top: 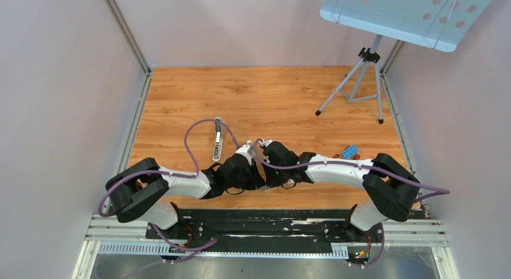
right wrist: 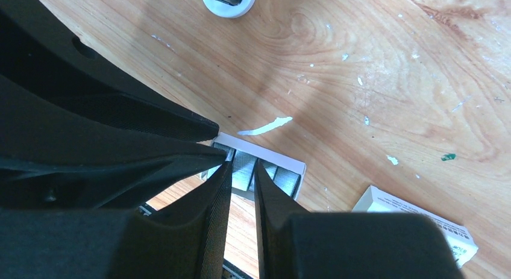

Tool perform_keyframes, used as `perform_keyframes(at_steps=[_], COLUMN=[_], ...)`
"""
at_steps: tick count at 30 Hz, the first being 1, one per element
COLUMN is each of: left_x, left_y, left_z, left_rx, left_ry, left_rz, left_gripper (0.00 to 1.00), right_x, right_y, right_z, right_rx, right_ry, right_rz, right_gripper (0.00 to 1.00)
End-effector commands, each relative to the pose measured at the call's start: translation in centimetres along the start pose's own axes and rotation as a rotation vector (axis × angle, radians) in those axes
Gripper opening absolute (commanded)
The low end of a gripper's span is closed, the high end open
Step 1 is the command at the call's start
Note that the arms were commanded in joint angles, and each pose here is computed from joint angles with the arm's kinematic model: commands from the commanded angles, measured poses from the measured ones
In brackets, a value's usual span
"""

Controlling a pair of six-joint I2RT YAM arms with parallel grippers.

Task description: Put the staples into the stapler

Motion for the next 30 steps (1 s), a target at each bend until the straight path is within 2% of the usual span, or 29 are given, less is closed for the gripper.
perform_keyframes(at_steps=[1,16,30], left_x=[1.2,1.1,1.2], left_y=[0.0,-0.1,-0.1], left_z=[0.8,0.8,0.8], left_rx=[0.03,0.025,0.025], left_ry=[0.032,0.024,0.024], left_rz=[-0.082,-0.075,-0.075], left_gripper=[0.21,0.21,0.21], right_x=[-0.6,0.3,0.1], right_y=[-0.8,-1.3,0.6], right_z=[0.5,-0.1,0.9], right_rx=[0.034,-0.019,0.03], right_ry=[-0.029,-0.019,-0.016], right_rz=[0.069,-0.007,-0.013], right_gripper=[0.23,0.23,0.27])
Point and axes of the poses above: each gripper's point midway between its finger pads, its own y axis out along the fingers, its own x axis along the line the jaws close on, z = x × y, the point moved 8 cm from there along -y, back along the fingers, and after that the axes turned 3 degrees about -y, right-handed, at the moved point
